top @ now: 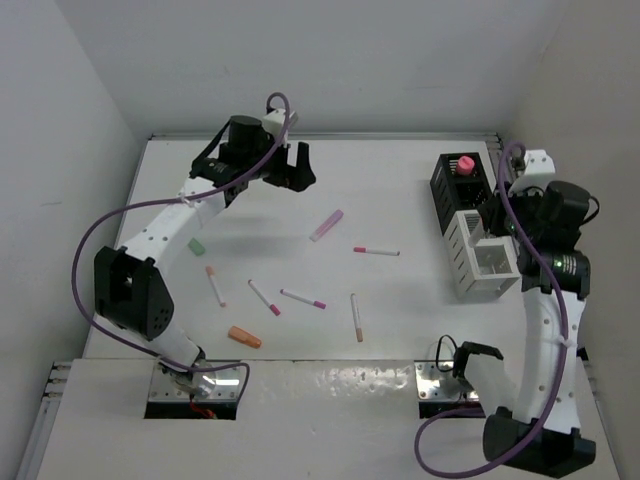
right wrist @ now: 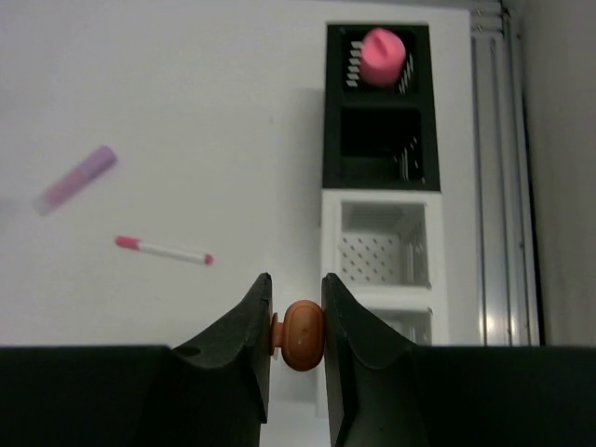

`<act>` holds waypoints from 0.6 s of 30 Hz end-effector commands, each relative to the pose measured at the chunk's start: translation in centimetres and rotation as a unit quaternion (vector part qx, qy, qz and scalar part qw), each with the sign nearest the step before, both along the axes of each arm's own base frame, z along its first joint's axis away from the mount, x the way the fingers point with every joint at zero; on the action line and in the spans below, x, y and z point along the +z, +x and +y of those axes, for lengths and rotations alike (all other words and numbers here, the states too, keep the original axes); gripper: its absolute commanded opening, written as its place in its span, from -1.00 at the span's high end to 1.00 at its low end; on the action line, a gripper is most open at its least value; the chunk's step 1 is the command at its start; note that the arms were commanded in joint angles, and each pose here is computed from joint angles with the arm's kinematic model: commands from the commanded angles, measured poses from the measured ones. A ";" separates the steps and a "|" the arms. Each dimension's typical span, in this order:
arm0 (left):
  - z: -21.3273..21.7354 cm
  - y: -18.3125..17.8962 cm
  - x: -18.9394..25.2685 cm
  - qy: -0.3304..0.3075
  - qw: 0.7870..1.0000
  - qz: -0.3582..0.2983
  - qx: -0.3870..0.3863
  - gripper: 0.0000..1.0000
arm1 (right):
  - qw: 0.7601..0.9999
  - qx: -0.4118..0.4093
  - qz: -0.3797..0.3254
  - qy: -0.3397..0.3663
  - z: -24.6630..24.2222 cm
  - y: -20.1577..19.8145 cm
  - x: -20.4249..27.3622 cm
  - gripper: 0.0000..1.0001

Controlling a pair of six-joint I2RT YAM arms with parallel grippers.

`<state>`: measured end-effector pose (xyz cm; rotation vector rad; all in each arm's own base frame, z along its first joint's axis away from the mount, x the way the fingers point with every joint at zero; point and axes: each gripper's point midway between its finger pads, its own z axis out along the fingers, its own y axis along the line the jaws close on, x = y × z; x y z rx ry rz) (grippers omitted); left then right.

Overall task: Sort the stationery into containers
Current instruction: Place the pen in the storage box.

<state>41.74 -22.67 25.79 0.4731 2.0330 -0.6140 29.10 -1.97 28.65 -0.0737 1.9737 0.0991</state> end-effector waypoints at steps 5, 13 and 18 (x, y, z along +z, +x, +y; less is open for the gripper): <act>-1.4 0.1 0.3 0.006 1.000 -0.014 -0.022 -1.00 | 0.994 -0.053 0.038 -0.083 -4.5 -1.0 -5.9 1.00; -1.0 0.2 -2.7 0.046 0.998 -0.016 -0.028 -1.00 | 0.993 -0.084 0.053 -0.058 -6.4 0.1 -9.0 1.00; -1.9 0.0 -5.2 0.069 0.995 -0.008 -0.076 -1.00 | 0.993 -0.093 0.058 -0.044 -7.1 0.0 -10.4 1.00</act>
